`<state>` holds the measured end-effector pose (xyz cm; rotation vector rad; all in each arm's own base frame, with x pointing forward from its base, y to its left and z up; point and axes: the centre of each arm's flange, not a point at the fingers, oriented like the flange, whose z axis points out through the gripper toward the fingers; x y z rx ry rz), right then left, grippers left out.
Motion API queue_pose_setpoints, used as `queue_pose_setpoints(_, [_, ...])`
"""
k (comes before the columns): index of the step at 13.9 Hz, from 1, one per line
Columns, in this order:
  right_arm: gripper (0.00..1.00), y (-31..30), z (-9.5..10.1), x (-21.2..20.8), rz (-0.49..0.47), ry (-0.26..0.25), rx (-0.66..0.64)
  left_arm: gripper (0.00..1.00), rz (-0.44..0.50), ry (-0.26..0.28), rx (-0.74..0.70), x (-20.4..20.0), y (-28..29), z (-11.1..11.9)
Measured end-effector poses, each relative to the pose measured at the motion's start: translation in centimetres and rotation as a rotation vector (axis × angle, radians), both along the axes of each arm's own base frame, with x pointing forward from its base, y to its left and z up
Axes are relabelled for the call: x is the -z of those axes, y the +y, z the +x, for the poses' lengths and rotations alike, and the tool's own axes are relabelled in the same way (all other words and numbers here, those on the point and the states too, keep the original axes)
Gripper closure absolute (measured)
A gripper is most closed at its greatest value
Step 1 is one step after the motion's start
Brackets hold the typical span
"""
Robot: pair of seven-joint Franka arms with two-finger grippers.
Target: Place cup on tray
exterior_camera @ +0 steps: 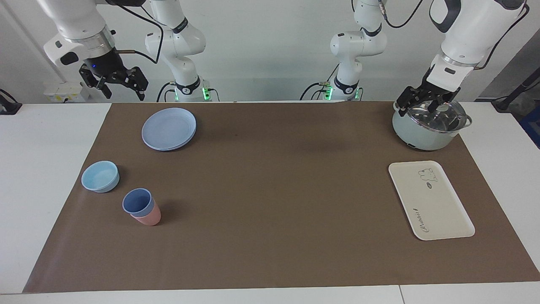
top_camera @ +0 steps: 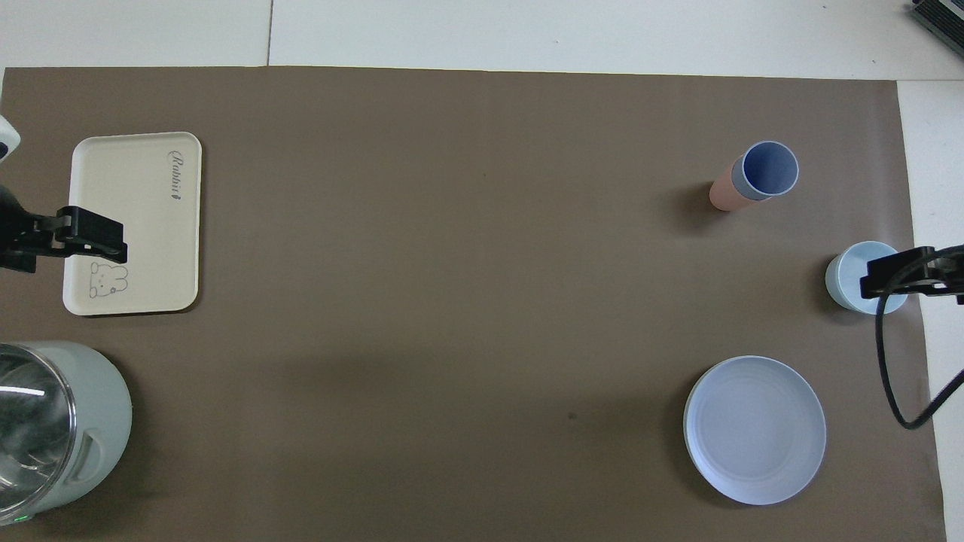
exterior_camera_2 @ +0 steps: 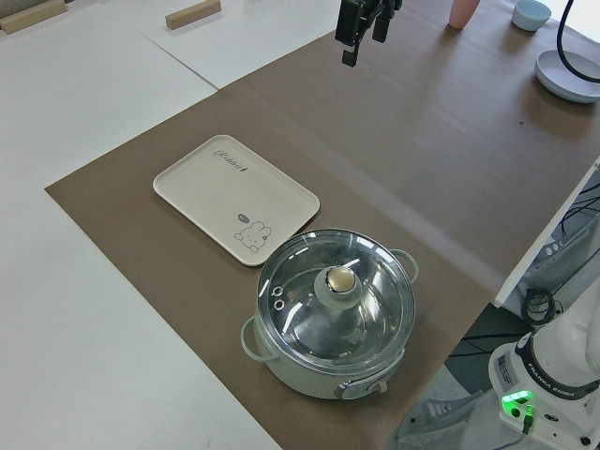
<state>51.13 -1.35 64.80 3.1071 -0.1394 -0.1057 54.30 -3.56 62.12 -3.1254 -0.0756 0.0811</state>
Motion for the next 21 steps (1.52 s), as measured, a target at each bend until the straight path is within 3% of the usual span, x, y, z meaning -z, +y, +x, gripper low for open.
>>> queue_pose_setpoints(7, [0.00, 0.0, 0.0, 0.1, 0.000, -0.001, 0.001, 0.00, 0.000, 0.000, 0.000, 0.0, 0.0, 0.0])
queue_pose_setpoints(12, [0.00, -0.2, 1.2, 1.2, 0.000, -0.073, -0.015, 0.00, 0.000, 0.000, 0.000, 0.0, 0.0, 0.0])
queue_pose_setpoints(17, [0.00, -3.9, 3.0, 3.2, -0.010, -0.195, -0.265, 0.00, 0.000, 0.000, 0.000, 0.0, 0.0, 0.0])
queue_pose_setpoints(21, [0.00, -7.2, 4.5, 6.3, 0.092, -0.263, -0.543, 0.00, 0.000, 0.000, 0.000, 0.0, 0.0, 0.0])
